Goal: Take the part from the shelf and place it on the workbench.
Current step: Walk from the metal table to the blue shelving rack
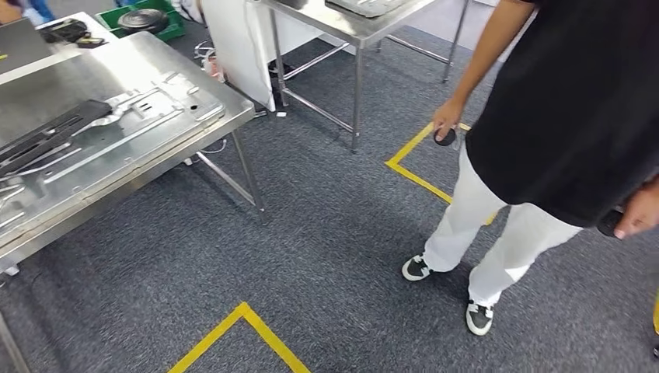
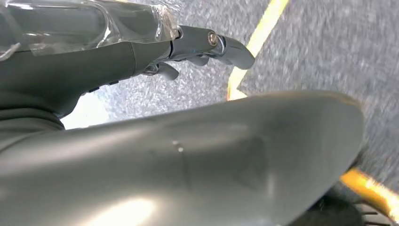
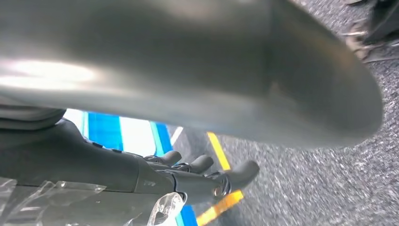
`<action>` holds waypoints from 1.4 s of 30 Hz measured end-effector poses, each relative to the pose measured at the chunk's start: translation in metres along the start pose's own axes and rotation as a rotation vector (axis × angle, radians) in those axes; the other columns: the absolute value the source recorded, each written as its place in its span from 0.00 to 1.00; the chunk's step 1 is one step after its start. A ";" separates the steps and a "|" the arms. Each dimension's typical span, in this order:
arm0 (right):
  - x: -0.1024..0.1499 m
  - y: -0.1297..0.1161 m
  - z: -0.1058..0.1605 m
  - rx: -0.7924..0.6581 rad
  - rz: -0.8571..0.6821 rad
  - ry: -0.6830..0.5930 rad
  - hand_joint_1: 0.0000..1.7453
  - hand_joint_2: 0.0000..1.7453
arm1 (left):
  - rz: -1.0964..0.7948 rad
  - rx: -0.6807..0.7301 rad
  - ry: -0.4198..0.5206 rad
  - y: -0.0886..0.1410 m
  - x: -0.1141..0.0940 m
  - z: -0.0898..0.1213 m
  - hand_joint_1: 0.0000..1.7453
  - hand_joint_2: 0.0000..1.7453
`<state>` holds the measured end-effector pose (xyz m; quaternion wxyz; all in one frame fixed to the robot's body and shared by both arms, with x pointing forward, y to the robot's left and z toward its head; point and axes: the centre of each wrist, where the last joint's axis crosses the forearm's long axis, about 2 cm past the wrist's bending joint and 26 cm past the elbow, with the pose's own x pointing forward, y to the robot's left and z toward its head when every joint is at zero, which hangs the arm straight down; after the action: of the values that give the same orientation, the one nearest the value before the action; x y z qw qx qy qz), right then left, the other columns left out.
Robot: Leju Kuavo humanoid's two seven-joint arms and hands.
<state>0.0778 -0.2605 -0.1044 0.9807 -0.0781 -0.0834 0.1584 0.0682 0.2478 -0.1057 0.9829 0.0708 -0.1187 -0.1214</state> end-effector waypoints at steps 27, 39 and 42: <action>-0.005 0.008 0.001 0.019 -0.038 0.035 0.00 0.00 | -0.016 0.021 -0.022 0.003 0.003 -0.001 0.00 0.00; -0.002 0.004 0.000 0.012 -0.028 0.031 0.00 0.00 | -0.002 0.013 0.003 0.000 0.001 0.000 0.00 0.00; -0.002 0.004 0.000 0.010 -0.024 0.029 0.00 0.00 | 0.002 0.012 0.006 0.001 0.002 0.000 0.00 0.00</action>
<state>0.0747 -0.2575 -0.1052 0.9841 -0.0743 -0.0694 0.1458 0.0704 0.2484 -0.1054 0.9830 0.0770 -0.1165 -0.1193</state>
